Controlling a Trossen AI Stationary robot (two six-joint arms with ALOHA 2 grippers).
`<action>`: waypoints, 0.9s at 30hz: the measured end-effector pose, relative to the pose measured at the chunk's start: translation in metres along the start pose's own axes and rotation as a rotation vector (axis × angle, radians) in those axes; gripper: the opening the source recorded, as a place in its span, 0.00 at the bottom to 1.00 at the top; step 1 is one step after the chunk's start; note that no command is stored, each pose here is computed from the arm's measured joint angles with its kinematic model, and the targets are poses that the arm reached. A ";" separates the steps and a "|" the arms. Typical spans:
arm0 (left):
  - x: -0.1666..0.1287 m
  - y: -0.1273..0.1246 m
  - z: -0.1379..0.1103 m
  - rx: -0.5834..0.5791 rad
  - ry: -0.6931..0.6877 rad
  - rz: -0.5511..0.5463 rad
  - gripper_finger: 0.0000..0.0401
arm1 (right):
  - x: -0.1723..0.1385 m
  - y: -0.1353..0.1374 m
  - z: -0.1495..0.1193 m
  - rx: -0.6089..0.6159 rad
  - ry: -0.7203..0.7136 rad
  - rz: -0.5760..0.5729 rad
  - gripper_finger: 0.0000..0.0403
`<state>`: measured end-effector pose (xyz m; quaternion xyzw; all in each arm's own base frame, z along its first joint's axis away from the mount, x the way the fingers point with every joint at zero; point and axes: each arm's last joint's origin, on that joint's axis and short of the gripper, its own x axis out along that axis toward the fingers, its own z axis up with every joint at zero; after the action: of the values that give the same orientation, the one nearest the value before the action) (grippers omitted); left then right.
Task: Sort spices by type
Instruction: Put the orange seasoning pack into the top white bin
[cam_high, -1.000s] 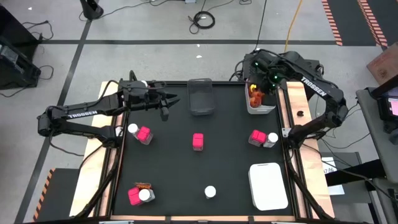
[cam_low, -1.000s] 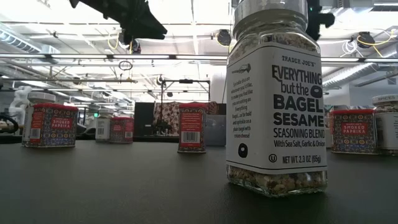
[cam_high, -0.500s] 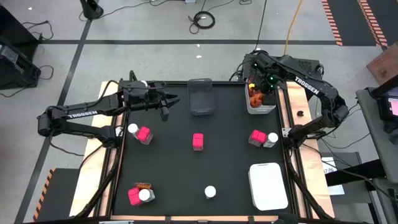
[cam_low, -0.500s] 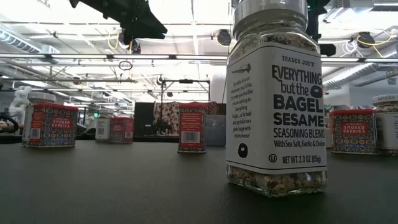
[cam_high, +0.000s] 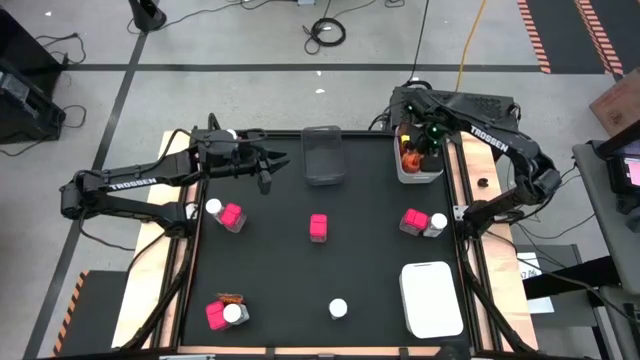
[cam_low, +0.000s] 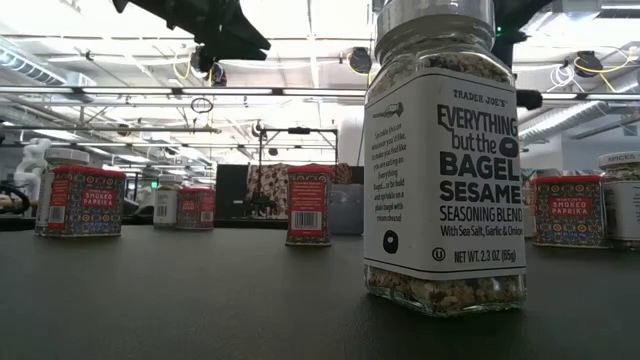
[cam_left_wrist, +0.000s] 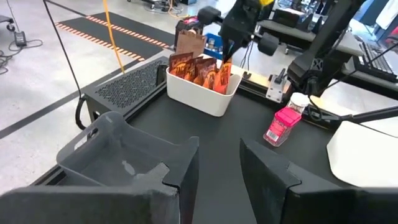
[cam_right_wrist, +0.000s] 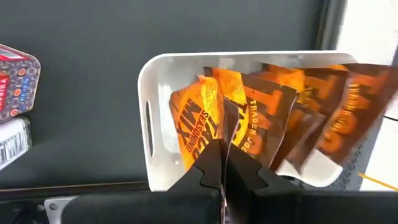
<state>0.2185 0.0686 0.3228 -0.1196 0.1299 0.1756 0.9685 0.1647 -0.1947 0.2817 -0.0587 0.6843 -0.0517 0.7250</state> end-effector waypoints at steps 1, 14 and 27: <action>0.000 0.000 0.000 0.000 0.000 0.000 0.30 | 0.004 0.001 0.000 -0.002 0.003 0.004 0.00; 0.000 0.000 0.000 0.002 -0.001 -0.001 0.30 | 0.037 0.009 -0.002 0.007 0.006 0.009 0.00; 0.000 0.000 0.000 0.010 0.000 -0.001 0.30 | 0.037 0.008 -0.002 0.039 -0.002 0.001 0.01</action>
<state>0.2185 0.0686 0.3228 -0.1148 0.1306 0.1746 0.9692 0.1653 -0.1928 0.2437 -0.0444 0.6824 -0.0647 0.7268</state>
